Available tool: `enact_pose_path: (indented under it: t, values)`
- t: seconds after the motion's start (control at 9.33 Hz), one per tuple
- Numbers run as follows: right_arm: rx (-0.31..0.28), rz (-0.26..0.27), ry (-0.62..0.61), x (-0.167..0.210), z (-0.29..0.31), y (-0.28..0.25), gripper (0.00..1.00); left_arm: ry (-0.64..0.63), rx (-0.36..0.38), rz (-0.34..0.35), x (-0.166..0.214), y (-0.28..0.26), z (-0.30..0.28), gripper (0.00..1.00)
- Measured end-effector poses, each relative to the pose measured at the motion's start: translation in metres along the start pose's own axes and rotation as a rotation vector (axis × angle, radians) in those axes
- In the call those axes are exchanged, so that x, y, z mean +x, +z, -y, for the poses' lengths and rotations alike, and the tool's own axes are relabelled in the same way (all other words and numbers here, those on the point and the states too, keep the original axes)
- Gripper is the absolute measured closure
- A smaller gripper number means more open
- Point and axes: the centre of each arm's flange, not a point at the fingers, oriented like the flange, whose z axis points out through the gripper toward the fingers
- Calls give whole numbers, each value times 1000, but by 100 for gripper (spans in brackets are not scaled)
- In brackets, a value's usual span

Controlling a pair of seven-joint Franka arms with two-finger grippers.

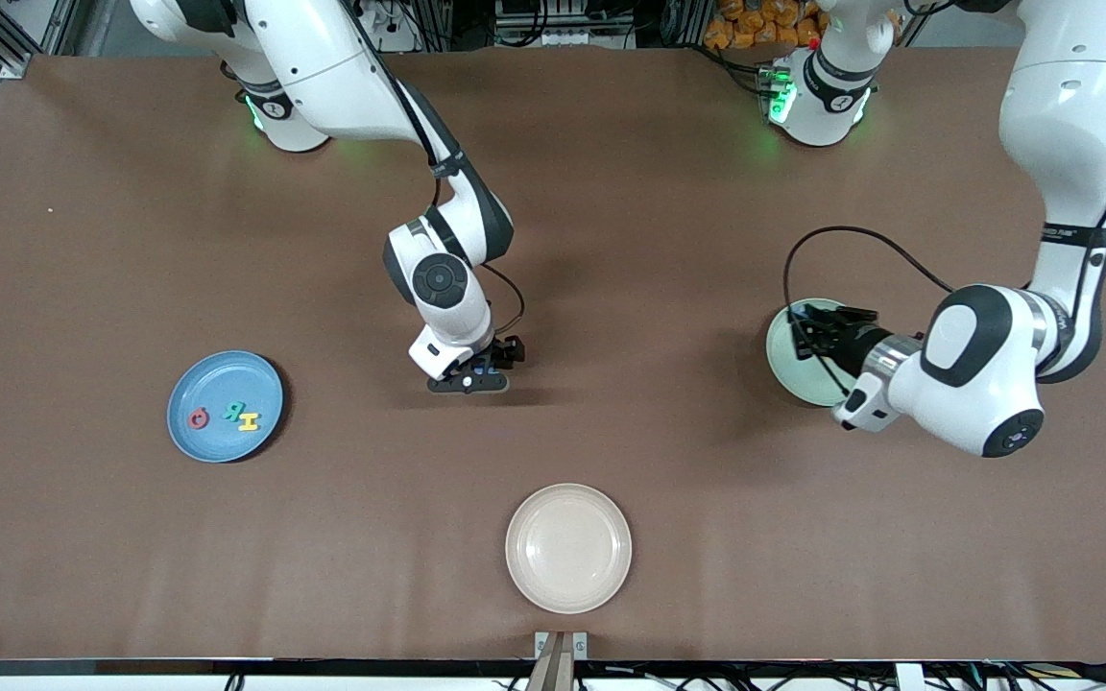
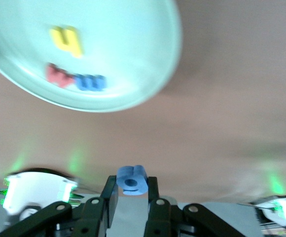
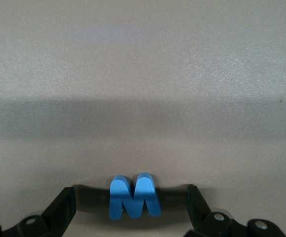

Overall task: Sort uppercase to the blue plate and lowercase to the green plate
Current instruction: 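Carry the M to the blue plate while the left gripper carries the g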

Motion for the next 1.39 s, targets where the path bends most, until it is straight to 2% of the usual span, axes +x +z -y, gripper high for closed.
enact_pose_path:
  t: [0.21,0.54,0.64,0.86,1.07,1.29,1.39]
  values:
    - [0,0,0,0,0,0,2,1,115,13,28,31,43,71]
    - [11,-14,-2,5,4,-8,51,-19,178,-34,61,59,62,71]
    - [14,-15,-1,5,5,-13,59,-16,191,-59,69,63,63,71]
    - [12,-14,0,5,4,-11,59,-9,187,-107,78,62,61,71]
    - [13,-33,17,16,-5,-21,59,0,187,-127,77,58,54,43]
    - [-24,-39,21,49,-56,-44,59,4,184,-141,76,51,51,11]
    - [-42,-16,9,66,-93,-58,59,9,177,-162,74,41,47,9]
